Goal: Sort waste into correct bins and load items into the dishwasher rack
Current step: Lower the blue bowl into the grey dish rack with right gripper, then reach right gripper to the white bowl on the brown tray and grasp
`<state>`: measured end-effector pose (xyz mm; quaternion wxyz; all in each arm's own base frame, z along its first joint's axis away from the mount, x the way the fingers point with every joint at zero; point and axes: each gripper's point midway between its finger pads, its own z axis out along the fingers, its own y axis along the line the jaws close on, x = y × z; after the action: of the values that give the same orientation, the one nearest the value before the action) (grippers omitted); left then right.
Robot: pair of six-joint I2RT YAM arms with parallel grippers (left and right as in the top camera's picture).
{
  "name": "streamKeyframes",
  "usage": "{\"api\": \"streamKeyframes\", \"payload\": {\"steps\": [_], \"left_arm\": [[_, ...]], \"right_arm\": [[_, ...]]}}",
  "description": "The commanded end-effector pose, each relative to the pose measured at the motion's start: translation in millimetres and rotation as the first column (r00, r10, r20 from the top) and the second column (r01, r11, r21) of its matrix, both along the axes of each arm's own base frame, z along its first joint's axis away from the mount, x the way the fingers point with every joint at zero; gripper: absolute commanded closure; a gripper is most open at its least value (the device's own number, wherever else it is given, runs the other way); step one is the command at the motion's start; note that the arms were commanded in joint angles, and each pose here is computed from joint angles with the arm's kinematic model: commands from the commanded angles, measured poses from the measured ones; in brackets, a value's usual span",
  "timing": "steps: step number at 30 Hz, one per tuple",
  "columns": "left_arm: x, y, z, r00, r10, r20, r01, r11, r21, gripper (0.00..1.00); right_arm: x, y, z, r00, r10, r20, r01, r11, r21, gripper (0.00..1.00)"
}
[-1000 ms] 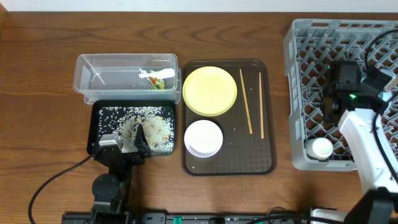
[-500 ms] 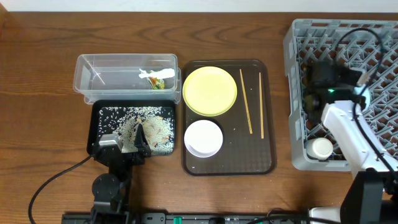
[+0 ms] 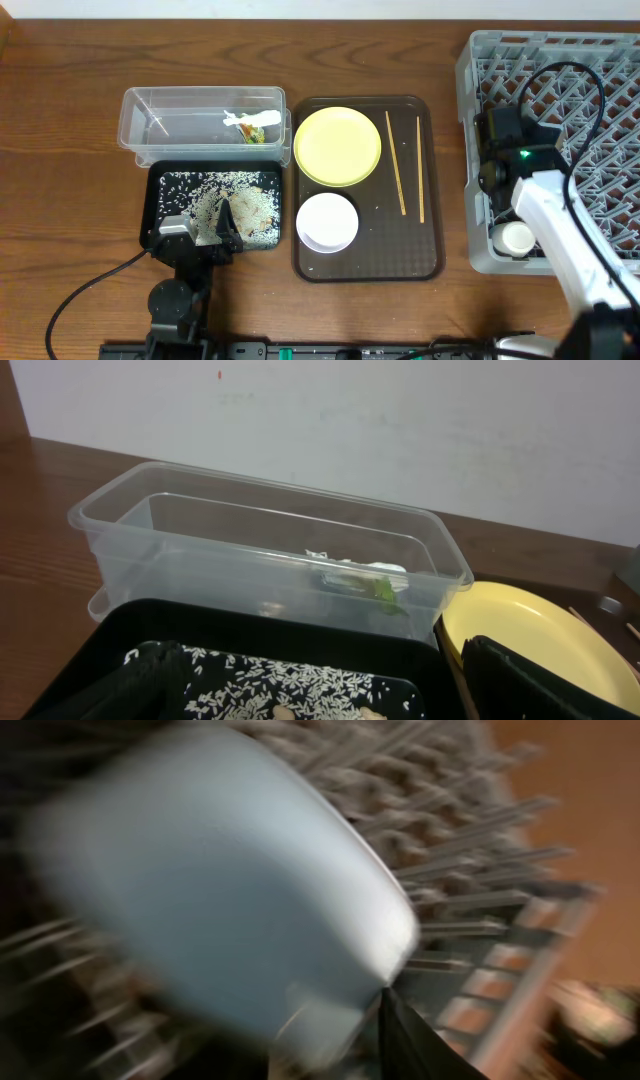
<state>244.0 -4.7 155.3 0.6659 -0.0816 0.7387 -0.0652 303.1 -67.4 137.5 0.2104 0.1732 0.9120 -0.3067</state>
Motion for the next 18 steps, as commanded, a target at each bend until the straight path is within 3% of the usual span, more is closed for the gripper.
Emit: {"api": "streamKeyframes", "payload": {"steps": [1,3,7,10,12,15,18], "left_arm": [[0,0,-18,0.999,-0.003,-0.046,0.004,1.000,0.020,0.10],[0,0,-18,0.999,-0.003,-0.046,0.004,1.000,0.020,0.10],[0,0,-18,0.999,-0.003,-0.046,0.004,1.000,0.020,0.10],[0,0,-18,0.999,-0.003,-0.046,0.004,1.000,0.020,0.10],[0,0,-18,0.999,-0.003,-0.046,0.004,1.000,0.020,0.10],[0,0,-18,0.999,-0.003,-0.046,0.004,1.000,0.020,0.10],[0,0,-18,0.999,-0.003,-0.046,0.004,1.000,0.020,0.10]], "right_arm": [[5,74,0,0.974,0.220,0.049,-0.225,0.935,0.273,0.65],[0,113,3,0.942,0.326,0.083,-0.332,0.859,0.390,0.61],[-19,201,7,0.844,0.510,0.169,-0.489,0.599,0.634,0.57],[-35,257,12,0.756,0.610,0.238,-0.553,0.401,0.730,0.56],[-45,283,12,0.711,0.654,0.260,-0.572,0.321,0.755,0.54],[-60,308,0,0.684,0.692,0.228,-0.560,0.299,0.773,0.53],[-69,317,-25,0.661,0.736,0.147,-0.555,0.347,0.756,0.53]]}}
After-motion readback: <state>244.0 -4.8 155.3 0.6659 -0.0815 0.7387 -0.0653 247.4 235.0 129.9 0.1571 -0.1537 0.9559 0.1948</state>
